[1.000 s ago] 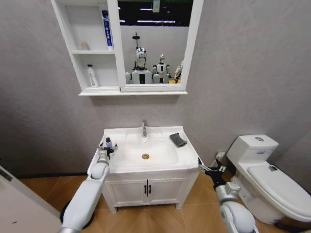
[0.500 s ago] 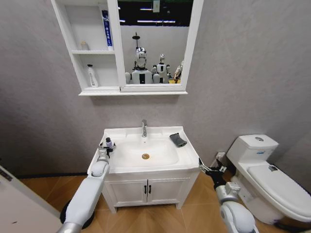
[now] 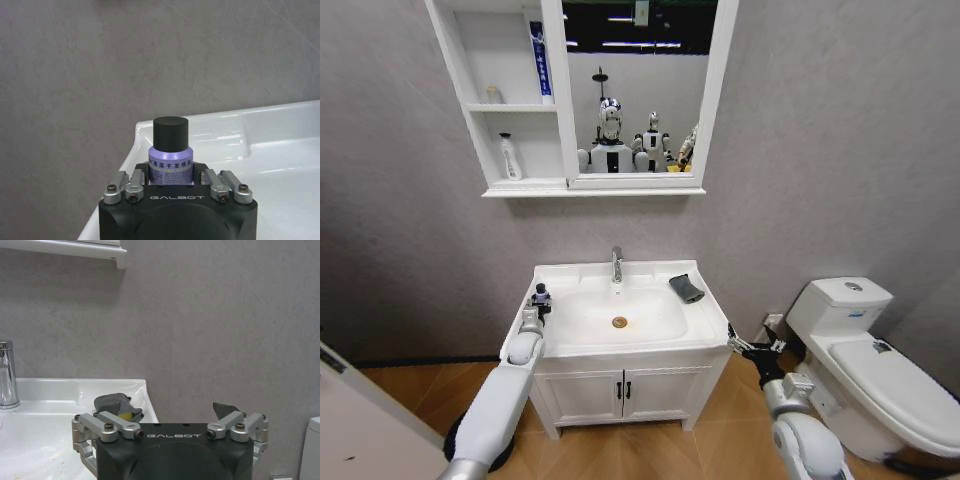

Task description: Move facial cleanser and shampoo from washbasin to cabinet, then wipe washbasin with towel.

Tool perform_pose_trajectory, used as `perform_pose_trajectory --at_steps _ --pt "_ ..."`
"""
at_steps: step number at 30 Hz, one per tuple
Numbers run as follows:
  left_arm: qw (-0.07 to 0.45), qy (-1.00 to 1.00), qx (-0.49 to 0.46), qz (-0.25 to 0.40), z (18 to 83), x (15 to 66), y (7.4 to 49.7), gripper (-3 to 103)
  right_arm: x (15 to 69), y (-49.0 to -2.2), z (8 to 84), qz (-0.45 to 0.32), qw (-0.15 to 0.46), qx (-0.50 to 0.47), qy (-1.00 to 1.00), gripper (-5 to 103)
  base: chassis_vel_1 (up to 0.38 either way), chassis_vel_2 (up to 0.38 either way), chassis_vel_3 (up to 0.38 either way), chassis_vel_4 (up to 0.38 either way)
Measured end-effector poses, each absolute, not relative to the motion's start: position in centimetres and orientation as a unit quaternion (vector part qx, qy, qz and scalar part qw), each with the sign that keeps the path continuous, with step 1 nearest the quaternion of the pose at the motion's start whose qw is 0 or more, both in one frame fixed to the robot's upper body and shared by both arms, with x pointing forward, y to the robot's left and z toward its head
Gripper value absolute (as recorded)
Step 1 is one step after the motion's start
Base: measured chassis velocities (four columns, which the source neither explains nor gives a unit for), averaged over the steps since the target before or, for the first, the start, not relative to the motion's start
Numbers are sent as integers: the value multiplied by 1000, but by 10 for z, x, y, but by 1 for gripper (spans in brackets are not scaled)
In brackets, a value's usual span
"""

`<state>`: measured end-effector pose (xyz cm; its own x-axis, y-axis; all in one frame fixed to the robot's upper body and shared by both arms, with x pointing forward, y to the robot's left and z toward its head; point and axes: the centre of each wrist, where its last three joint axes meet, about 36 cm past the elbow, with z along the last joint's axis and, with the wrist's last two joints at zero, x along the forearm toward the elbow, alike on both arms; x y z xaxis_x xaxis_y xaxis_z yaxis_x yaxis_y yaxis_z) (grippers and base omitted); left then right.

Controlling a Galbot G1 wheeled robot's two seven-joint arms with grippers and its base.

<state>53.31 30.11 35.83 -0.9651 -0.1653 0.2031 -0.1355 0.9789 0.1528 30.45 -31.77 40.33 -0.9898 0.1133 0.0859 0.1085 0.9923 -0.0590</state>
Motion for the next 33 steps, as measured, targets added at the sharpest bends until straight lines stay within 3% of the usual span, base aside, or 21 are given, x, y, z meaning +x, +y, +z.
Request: perform_pose_trajectory --at_steps 8,11,19,25,33 --pt "61 -994 76 -48 453 520 297 43 306 -315 403 30 44 -53 -997 100 0 0 0 0" --pt "43 -997 46 -43 534 497 290 43 306 -314 401 33 48 -51 -997 100 0 0 0 0" --pt "28 -998 10 -50 637 488 303 43 308 -308 399 35 52 -44 -997 100 0 0 0 0" --pt "-5 -998 -4 -58 709 519 305 43 311 -307 403 37 51 -42 -997 100 0 0 0 0" --pt "-25 -999 -15 -25 770 588 269 43 310 -307 404 37 52 -46 -997 100 0 0 0 0"
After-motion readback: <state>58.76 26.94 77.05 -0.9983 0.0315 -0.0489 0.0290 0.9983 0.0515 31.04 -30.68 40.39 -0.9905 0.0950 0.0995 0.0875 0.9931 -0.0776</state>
